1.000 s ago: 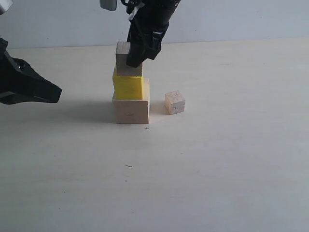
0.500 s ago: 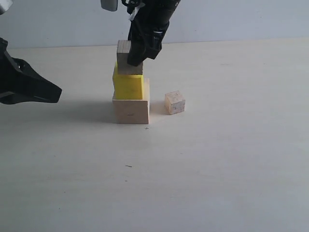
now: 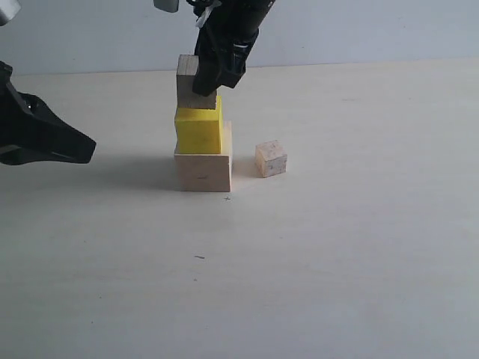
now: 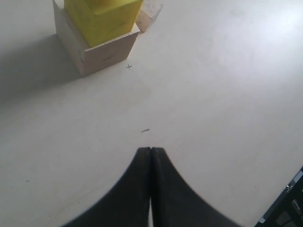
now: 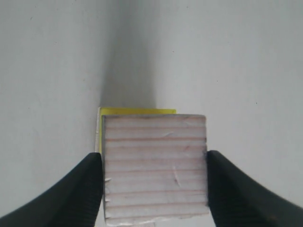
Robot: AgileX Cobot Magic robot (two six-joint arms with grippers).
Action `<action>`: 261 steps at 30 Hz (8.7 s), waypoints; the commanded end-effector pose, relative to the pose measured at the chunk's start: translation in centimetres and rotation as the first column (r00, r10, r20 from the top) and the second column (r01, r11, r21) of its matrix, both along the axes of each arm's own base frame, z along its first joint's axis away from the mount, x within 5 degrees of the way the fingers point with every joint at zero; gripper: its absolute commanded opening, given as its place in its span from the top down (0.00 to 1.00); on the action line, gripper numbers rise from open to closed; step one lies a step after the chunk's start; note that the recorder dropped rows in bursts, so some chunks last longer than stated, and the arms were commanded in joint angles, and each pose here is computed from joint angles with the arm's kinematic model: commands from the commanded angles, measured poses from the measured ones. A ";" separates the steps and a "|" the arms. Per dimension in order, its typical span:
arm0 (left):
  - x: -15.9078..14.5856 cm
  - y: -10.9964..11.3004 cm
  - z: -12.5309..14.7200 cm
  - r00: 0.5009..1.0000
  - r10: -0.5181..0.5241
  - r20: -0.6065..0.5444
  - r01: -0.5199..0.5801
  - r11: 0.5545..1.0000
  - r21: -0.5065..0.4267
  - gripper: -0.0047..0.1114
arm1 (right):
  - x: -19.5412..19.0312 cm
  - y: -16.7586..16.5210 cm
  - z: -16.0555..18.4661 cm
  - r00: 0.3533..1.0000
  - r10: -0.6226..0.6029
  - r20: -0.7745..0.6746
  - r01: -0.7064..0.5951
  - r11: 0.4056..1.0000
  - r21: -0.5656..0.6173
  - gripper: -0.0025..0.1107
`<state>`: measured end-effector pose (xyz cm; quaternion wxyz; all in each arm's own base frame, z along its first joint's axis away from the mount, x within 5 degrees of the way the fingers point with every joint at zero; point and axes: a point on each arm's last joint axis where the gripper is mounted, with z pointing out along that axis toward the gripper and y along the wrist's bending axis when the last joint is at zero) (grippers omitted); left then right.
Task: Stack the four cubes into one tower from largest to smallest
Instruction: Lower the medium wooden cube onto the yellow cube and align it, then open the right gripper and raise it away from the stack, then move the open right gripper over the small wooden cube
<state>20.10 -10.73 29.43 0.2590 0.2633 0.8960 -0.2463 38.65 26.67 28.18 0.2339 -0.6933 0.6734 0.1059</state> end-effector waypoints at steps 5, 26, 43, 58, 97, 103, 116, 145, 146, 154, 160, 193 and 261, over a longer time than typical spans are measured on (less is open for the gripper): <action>-0.3 0.0 -0.1 1.000 -0.009 -0.015 0.009 1.000 -0.004 0.96 | 0.4 0.2 -1.0 1.000 -0.005 -0.015 0.005 1.000 0.004 0.98; -0.3 0.0 -0.1 1.000 -0.010 -0.016 0.010 1.000 -0.004 0.96 | 0.5 0.3 -1.5 1.000 -0.004 -0.031 0.004 1.000 -0.005 0.98; -0.3 0.0 -0.1 1.000 -0.013 -0.014 0.013 1.000 0.002 0.96 | 0.3 0.2 -1.5 0.998 -0.008 -0.059 0.008 1.000 -0.008 0.42; -0.3 0.0 -0.1 1.000 -0.014 -0.012 0.014 1.000 0.008 0.96 | 0.2 0.5 -1.4 0.998 -0.014 -0.065 0.016 0.999 0.031 0.34; -0.2 0.1 -0.1 1.000 -0.011 0.000 0.011 1.000 0.008 0.96 | 0.2 0.4 0.5 0.997 -0.070 -0.018 0.071 0.994 0.080 0.98; -0.2 0.1 -0.1 1.000 -0.009 0.002 0.009 1.000 0.007 0.96 | 0.4 0.5 -0.1 0.997 -0.072 -0.029 0.074 0.995 0.074 0.98; -0.2 0.1 -0.1 1.000 -0.009 0.002 0.009 1.000 0.007 0.96 | 0.5 0.6 -1.5 0.996 -0.063 -0.068 0.066 0.997 0.046 0.98; -0.2 0.1 -0.1 1.000 -0.009 0.002 0.009 1.000 0.007 0.96 | 0.5 0.8 -1.4 0.995 -0.068 -0.074 0.074 0.995 0.074 0.38; -0.2 0.1 -0.1 1.000 -0.009 0.002 0.009 1.000 0.007 0.96 | 0.6 0.9 -1.4 0.995 -0.070 -0.071 0.075 0.994 0.076 0.38; -0.2 0.1 -0.1 1.000 -0.012 0.004 0.012 1.000 0.010 0.96 | 0.5 0.8 -1.2 0.995 -0.072 -0.067 0.078 0.994 0.079 0.38; -0.2 0.1 -0.1 1.000 -0.015 0.007 0.015 1.000 0.012 0.96 | -0.3 0.3 0.7 0.987 -0.129 -0.099 0.138 0.986 0.090 0.30; -0.7 0.2 -1.3 0.999 -0.031 -0.032 0.032 0.999 0.030 0.96 | 1.1 -9.6 7.9 0.522 -0.852 -0.025 0.851 0.519 0.080 0.98; -0.2 1.1 -2.4 0.998 0.014 -0.056 -0.005 0.987 0.158 0.96 | 6.3 -7.8 -10.9 0.329 -0.833 -0.444 0.815 0.488 -0.313 0.38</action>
